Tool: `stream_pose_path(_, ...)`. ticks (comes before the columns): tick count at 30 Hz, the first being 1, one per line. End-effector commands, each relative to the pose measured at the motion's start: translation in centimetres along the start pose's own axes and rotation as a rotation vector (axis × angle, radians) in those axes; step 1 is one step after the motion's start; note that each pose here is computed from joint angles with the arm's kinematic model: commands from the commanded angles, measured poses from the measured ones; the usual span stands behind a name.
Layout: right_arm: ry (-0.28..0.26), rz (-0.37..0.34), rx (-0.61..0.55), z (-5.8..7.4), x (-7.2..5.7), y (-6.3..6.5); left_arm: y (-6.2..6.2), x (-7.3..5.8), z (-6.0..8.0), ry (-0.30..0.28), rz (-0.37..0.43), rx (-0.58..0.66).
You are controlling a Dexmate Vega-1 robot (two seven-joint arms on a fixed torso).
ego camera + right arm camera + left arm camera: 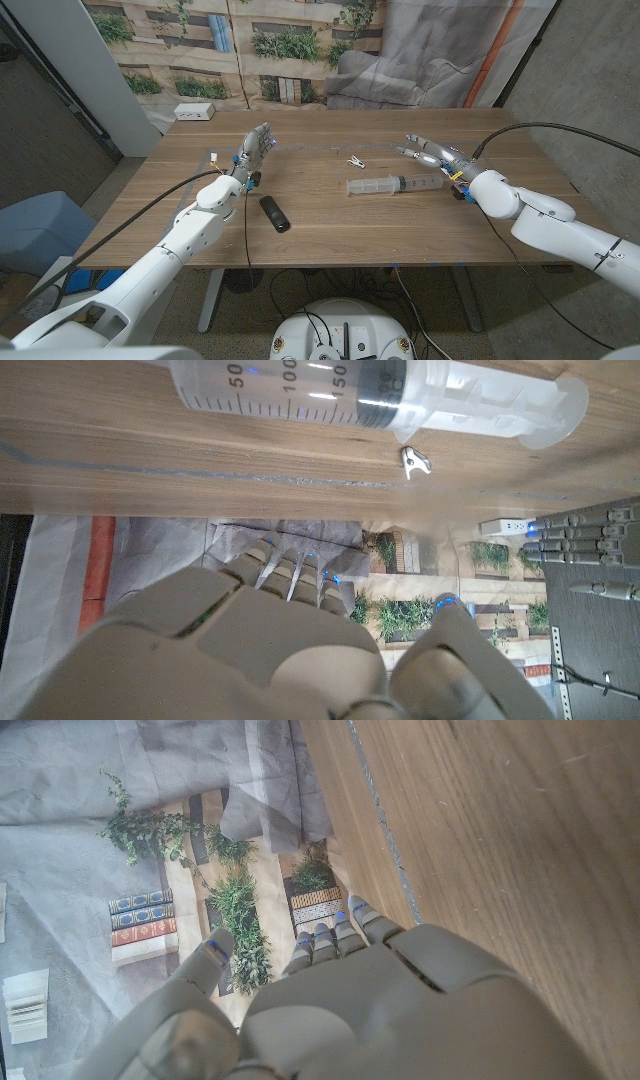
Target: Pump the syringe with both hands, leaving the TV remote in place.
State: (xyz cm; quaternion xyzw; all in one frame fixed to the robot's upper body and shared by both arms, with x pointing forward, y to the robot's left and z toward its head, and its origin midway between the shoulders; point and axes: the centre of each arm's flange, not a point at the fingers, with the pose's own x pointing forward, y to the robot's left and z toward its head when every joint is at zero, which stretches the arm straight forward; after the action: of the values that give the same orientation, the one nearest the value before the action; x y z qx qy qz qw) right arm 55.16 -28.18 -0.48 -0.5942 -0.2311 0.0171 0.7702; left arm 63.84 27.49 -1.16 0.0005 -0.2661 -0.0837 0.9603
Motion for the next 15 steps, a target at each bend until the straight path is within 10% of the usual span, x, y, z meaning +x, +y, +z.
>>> stream_pose_path(1, 0.064, 0.105, -0.21, -0.15, -1.26, -0.91, -0.48, -0.02, -0.41, 0.012, 0.002, -0.009)
stream_pose_path(15, 0.074, 0.251, -0.309, 0.31, -0.88, -1.56, -0.54, -0.47, -0.55, 0.026, 0.019, -0.003)
